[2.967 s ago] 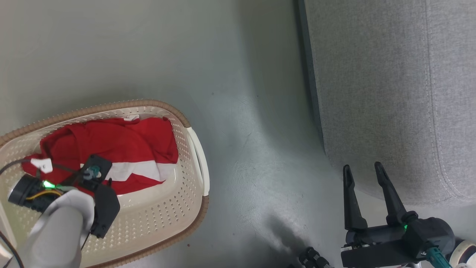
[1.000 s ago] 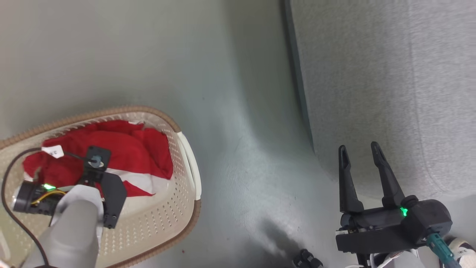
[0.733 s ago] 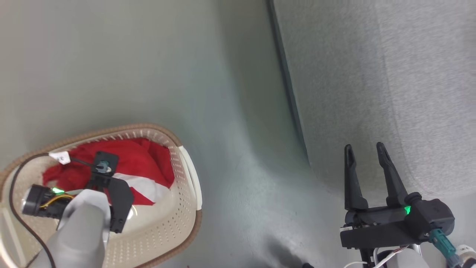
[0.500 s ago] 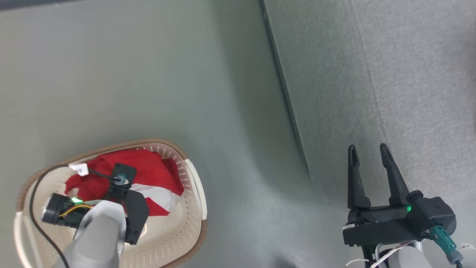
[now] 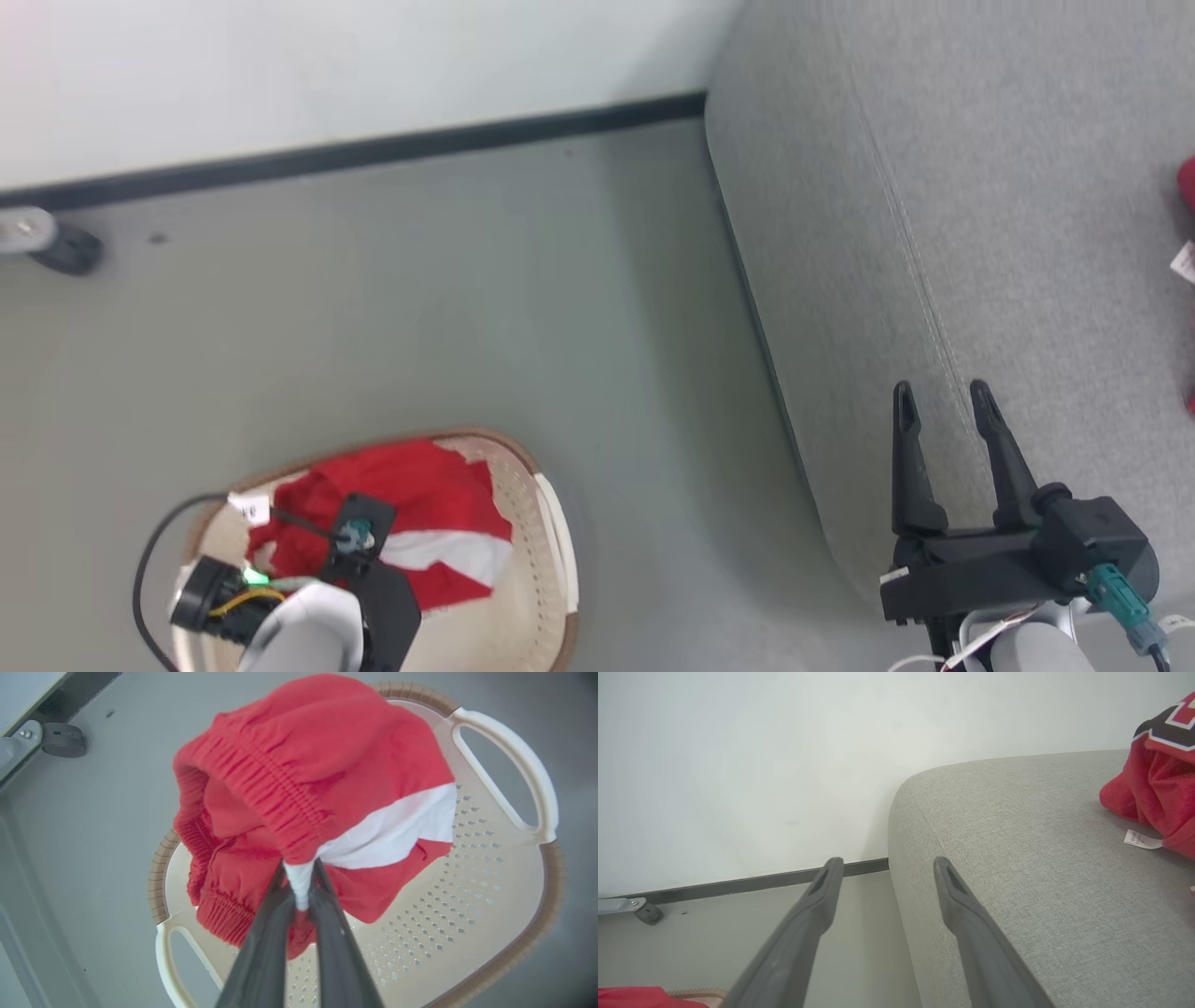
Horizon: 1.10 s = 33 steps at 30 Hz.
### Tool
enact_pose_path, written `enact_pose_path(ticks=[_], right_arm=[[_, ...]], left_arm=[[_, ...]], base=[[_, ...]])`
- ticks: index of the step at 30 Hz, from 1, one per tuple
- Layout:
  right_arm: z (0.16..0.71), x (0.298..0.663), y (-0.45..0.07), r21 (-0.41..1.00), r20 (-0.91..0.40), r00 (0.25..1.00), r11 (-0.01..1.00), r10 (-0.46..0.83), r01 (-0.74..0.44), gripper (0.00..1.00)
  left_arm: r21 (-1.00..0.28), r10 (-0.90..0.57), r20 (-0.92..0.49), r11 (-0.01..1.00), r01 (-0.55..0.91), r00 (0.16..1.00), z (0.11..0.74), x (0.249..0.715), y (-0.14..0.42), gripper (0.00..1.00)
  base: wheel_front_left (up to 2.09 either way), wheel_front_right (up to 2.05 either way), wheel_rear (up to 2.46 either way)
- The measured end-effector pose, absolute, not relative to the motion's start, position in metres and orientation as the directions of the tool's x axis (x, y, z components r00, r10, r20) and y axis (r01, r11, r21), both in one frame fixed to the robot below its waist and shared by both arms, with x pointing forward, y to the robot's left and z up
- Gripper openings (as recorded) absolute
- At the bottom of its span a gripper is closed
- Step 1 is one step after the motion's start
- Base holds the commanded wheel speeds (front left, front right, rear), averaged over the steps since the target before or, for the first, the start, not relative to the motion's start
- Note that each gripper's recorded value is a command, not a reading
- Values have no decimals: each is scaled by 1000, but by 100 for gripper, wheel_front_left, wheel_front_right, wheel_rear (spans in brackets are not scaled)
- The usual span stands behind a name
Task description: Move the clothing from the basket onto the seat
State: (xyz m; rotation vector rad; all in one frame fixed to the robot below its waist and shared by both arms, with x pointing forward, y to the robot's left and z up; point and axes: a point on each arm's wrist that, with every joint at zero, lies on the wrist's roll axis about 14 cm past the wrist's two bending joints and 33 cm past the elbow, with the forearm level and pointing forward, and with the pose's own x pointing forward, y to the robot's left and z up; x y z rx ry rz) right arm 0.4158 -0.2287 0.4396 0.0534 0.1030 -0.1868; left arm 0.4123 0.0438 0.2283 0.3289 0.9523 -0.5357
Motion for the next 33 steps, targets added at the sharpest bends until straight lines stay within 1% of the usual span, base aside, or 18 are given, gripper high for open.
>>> enact_pose_path(ticks=[6,13,21,24,33], right_arm=[[458,412,-221,63,-61,987,986,-147,151,100],[465,391,-215,92,-52,991,987,-125,130,100],[472,367,-201,117,-36,997,990,-75,79,100],[479,364,-195,123,-14,998,991,-55,56,100],[500,362,-173,117,55,998,992,39,-45,100]], left_arm=[[49,-291,-801,839,542,523,253,400,57,0],[28,-329,-723,864,502,607,285,388,63,0],[21,-337,-585,903,429,738,329,389,74,0],[15,-321,-544,920,392,775,343,389,81,0],[4,-302,-430,942,337,851,379,386,94,0]], base=[[0,0,0],[0,0,0],[0,0,0],[0,0,0],[0,0,0]])
